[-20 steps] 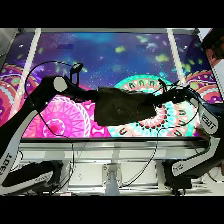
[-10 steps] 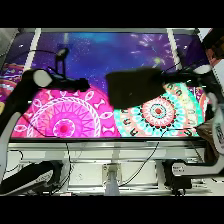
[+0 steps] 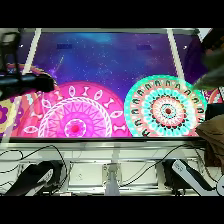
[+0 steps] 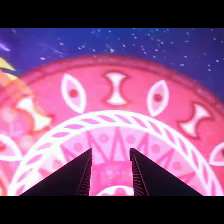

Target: Fold the clothes and pants, and hang the long-sleeved shirts on hangers.

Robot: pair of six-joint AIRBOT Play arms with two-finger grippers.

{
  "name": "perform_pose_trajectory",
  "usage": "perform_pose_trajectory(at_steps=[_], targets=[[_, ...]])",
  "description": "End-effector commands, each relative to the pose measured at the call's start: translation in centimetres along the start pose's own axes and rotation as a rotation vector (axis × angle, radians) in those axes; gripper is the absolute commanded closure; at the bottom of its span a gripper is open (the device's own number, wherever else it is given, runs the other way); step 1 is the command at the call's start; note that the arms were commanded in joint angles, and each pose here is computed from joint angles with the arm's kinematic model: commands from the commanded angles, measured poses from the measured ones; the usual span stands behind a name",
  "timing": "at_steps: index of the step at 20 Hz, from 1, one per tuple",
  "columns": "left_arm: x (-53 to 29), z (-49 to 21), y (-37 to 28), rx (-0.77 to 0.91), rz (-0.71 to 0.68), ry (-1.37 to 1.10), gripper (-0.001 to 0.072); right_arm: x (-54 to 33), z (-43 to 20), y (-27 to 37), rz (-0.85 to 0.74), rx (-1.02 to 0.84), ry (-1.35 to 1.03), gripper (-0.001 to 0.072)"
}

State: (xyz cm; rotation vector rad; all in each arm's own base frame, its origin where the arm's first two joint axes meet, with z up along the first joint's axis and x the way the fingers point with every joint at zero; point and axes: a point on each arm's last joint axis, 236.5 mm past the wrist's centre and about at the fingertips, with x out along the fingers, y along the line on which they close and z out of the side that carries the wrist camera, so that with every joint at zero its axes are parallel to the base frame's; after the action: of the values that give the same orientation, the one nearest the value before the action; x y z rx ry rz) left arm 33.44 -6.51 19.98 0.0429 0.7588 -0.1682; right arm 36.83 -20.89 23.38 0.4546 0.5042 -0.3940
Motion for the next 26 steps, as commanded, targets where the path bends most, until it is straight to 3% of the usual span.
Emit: perform_pose_trajectory(at_steps=[1, 6, 11, 15, 16, 17, 18, 22, 23, 25, 26], targets=[[-6.1, 0.6, 4.4, 0.06, 0.185, -0.117, 0.0437, -5.6, -2.3, -11.7, -0.369, 0.122, 0.085, 0.0678], [-11.6, 1.0, 6.1, 0.068, 0.263, -0.25, 0.0437, -14.6, -7.1, -23.9, -0.808, 0.237, 0.233, 0.0677], [-13.9, 0.9, 6.3, 0.061, 0.269, -0.308, 0.0437, -20.6, -10.5, -29.1, -1.012, 0.436, 0.248, 0.0678], [-14.0, 0.9, 6.2, 0.06, 0.268, -0.311, 0.0436, -20.9, -11.9, -31.0, -1.04, 0.467, 0.246, 0.0657], [-14.0, 0.9, 6.2, 0.06, 0.268, -0.311, 0.0436, -20.7, -12.0, -31.1, -1.036, 0.469, 0.25, 0.0507], [-14.0, 0.9, 6.2, 0.06, 0.268, -0.31, 0.0437, -20.4, -12.1, -31.2, -1.028, 0.474, 0.253, 0.0185], [-14.0, 0.9, 6.2, 0.06, 0.268, -0.31, 0.0436, -20.3, -12.1, -31.2, -1.027, 0.475, 0.256, 0.0023], [-14.0, 0.9, 6.2, 0.06, 0.268, -0.31, 0.0437, -19.8, -12.0, -30.9, -1.003, 0.484, 0.247, 0.0033], [-14.0, 0.9, 6.2, 0.06, 0.268, -0.31, 0.0436, -18.9, -11.5, -30.5, -0.966, 0.488, 0.224, 0.0067], [-14.0, 0.9, 6.2, 0.06, 0.268, -0.31, 0.0436, -15.1, -9.3, -28.0, -0.805, 0.366, 0.204, 0.0407], [-14.0, 0.9, 6.2, 0.06, 0.268, -0.31, 0.0437, -12.7, -8.1, -26.1, -0.716, 0.232, 0.222, 0.0512]])
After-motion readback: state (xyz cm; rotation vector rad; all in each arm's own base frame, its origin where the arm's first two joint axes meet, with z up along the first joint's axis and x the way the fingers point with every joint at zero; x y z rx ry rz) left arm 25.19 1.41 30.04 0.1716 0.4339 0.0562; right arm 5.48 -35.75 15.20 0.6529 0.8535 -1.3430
